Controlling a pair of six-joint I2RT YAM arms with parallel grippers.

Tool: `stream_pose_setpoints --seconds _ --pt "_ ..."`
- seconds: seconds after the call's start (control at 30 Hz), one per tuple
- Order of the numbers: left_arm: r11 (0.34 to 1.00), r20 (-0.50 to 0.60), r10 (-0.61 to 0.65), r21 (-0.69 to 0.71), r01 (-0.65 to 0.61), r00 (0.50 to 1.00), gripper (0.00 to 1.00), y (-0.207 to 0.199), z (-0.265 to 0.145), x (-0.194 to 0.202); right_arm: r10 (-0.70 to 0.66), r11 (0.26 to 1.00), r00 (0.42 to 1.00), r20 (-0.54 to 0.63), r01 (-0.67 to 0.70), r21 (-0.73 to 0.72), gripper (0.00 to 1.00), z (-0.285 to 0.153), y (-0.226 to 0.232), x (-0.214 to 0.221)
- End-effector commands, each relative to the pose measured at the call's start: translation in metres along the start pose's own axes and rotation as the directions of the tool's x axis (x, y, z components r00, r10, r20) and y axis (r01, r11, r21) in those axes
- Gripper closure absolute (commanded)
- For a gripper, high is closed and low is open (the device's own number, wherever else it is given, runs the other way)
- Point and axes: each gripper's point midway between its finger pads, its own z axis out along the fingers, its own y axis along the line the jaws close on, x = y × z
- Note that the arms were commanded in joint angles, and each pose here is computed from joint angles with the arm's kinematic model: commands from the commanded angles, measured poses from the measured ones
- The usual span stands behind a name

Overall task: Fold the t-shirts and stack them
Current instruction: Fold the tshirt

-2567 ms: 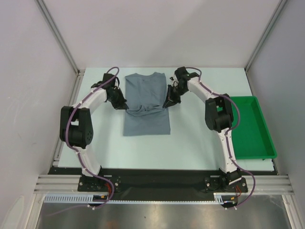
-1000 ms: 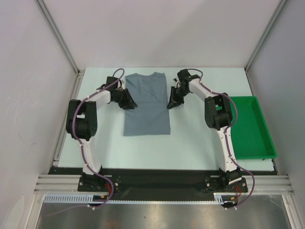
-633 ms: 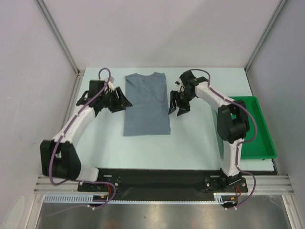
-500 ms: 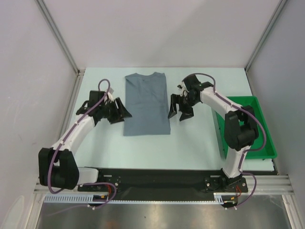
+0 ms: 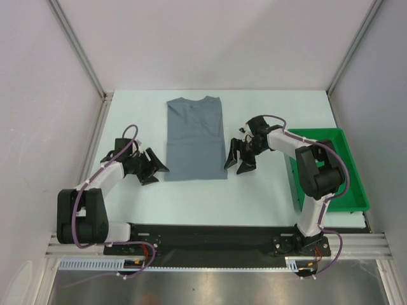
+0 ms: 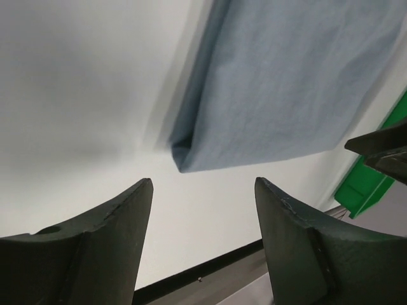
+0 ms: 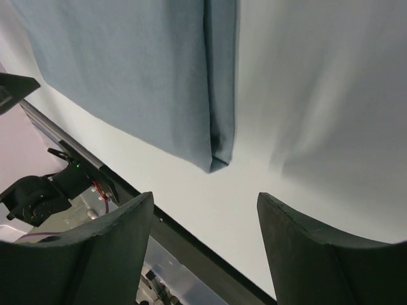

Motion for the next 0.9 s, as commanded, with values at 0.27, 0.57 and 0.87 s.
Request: stream_pose_setpoints --seconds 0.27,0.57,0.87 --pt "0.999 -0.041 -0.019 -0.038 0.017 0.999 0.32 0.023 0.022 -0.002 0.026 0.999 1.000 0.008 -0.025 -0.036 0.41 0.023 -0.012 -0.010" --pt "0.998 -0.095 -0.065 -0.023 0.063 0.993 0.36 0.028 0.038 0.005 0.057 0.998 0.998 0.032 -0.056 -0.032 0.48 0.029 -0.010 -0.004" --pt "0.996 -0.089 -0.073 -0.054 0.068 0.993 0.42 0.032 0.039 0.004 0.064 0.998 0.997 0.037 -0.063 -0.026 0.48 0.028 -0.011 -0.004"
